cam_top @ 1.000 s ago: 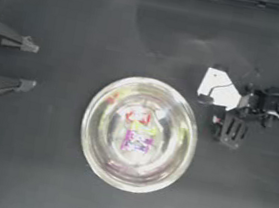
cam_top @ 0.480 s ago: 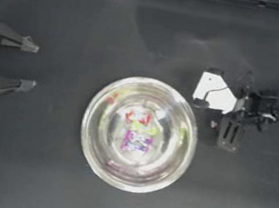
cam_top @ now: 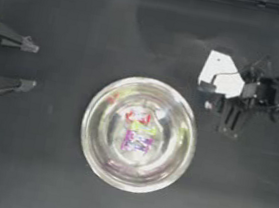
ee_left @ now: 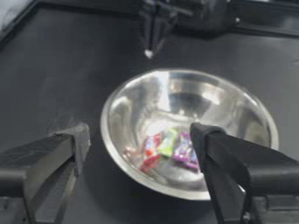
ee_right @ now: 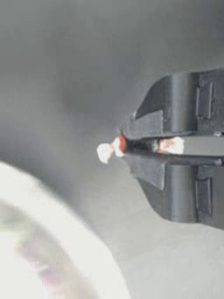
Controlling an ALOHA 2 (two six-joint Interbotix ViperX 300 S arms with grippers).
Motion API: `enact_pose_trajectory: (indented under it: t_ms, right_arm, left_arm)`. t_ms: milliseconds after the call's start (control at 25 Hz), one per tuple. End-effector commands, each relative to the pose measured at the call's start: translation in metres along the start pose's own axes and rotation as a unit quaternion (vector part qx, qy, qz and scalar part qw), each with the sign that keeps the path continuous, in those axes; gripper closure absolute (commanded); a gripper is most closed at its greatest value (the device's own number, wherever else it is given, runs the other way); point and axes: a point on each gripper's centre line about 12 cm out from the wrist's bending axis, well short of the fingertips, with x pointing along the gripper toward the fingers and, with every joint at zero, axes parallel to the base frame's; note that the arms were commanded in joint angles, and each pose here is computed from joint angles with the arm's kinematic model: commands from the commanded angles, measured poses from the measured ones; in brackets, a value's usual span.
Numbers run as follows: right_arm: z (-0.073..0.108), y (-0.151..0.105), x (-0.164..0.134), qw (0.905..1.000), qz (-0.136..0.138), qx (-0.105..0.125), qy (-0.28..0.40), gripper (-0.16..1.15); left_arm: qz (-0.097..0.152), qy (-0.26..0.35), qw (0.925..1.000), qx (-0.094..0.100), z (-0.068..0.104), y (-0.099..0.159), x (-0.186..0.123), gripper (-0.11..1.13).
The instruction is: Put candies in bowl
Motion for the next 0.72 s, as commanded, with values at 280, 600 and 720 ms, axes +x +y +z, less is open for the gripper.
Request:
enact_pose_trajectory:
  t_ms: [280,600,720]
  right_arm:
    - [0.065,0.038,-0.047,0.9908,0.021,-0.065,-0.116,0.64]
    - [0.085,0.085,-0.03,0.9821,0.063,-0.103,-0.145,0.64]
    - [0.089,0.094,-0.021,0.9808,0.073,-0.102,-0.149,0.64]
  left_arm:
    - [0.0,-0.004,1.0,0.002,0.004,0.0,0.002,0.02]
    - [0.0,-0.008,1.0,0.003,0.005,0.0,0.0,0.02]
    - [0.0,-0.009,1.0,0.002,0.005,0.0,-0.001,0.02]
